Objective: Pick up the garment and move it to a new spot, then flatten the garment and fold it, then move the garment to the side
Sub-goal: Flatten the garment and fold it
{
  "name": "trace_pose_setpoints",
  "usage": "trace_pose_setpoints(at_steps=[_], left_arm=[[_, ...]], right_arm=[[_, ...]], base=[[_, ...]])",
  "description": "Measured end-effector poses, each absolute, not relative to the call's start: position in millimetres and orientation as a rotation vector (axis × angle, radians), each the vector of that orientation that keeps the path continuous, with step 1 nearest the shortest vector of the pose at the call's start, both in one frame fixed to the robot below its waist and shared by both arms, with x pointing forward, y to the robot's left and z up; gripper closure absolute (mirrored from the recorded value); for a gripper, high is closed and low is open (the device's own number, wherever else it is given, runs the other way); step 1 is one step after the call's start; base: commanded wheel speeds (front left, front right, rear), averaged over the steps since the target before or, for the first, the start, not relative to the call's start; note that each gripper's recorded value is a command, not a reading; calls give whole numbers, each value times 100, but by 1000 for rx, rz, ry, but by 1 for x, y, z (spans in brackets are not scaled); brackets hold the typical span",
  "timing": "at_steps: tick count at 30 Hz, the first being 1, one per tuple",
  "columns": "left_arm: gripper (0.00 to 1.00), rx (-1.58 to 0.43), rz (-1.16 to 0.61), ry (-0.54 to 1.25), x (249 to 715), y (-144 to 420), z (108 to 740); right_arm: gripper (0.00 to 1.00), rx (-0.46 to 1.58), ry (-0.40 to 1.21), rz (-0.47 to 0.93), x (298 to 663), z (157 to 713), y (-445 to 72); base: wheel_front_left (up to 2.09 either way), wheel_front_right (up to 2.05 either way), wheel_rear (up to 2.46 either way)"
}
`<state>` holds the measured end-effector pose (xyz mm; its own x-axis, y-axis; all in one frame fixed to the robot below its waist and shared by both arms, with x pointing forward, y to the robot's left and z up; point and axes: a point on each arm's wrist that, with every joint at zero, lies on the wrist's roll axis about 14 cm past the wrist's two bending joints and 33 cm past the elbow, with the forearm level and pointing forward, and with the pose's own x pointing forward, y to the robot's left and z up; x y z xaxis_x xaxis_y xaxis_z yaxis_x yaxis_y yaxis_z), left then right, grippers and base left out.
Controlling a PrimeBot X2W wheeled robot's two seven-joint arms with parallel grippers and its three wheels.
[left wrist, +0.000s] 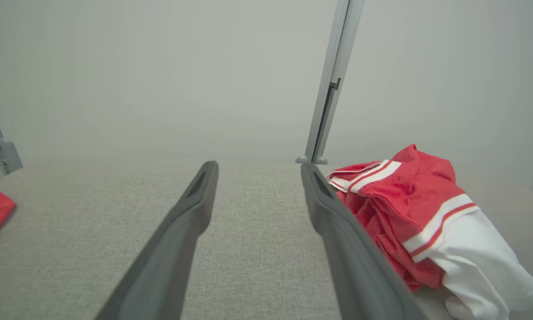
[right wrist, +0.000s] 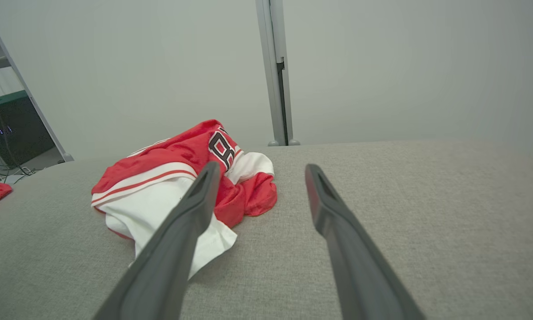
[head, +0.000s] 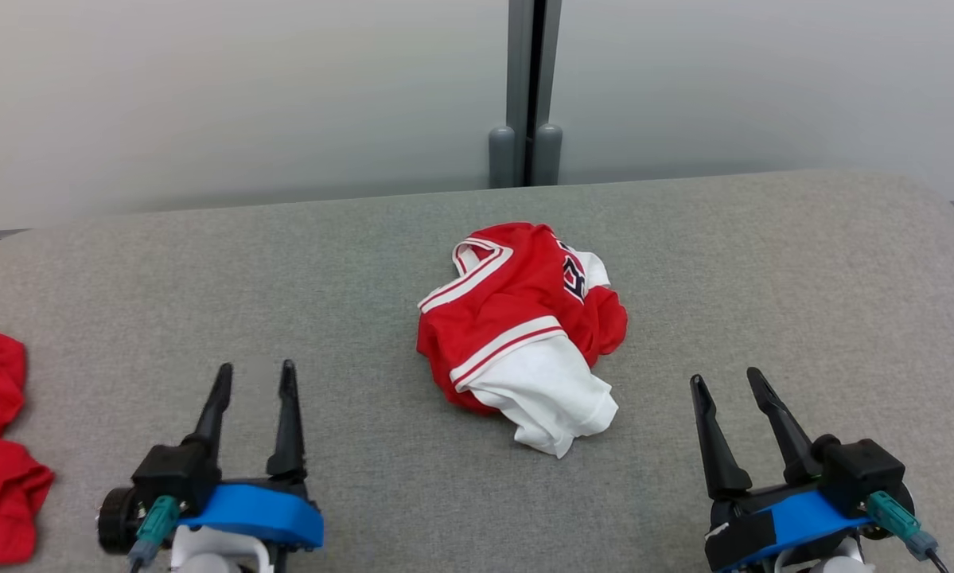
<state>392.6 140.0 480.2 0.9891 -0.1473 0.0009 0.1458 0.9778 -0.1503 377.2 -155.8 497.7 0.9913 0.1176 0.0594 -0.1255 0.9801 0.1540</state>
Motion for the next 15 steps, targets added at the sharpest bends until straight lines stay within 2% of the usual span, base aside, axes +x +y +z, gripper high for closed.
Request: trace_pose_setpoints(at_steps=[7,15], left_arm=[[0,-205,-290,50,407,91,474],[0,-237,-464,164,404,30,447]], right_arm=[[0,158,-48,101,378,497,-163],[0,159,-36,55,378,492,-178]], base=[[0,0,0],[0,0,0]])
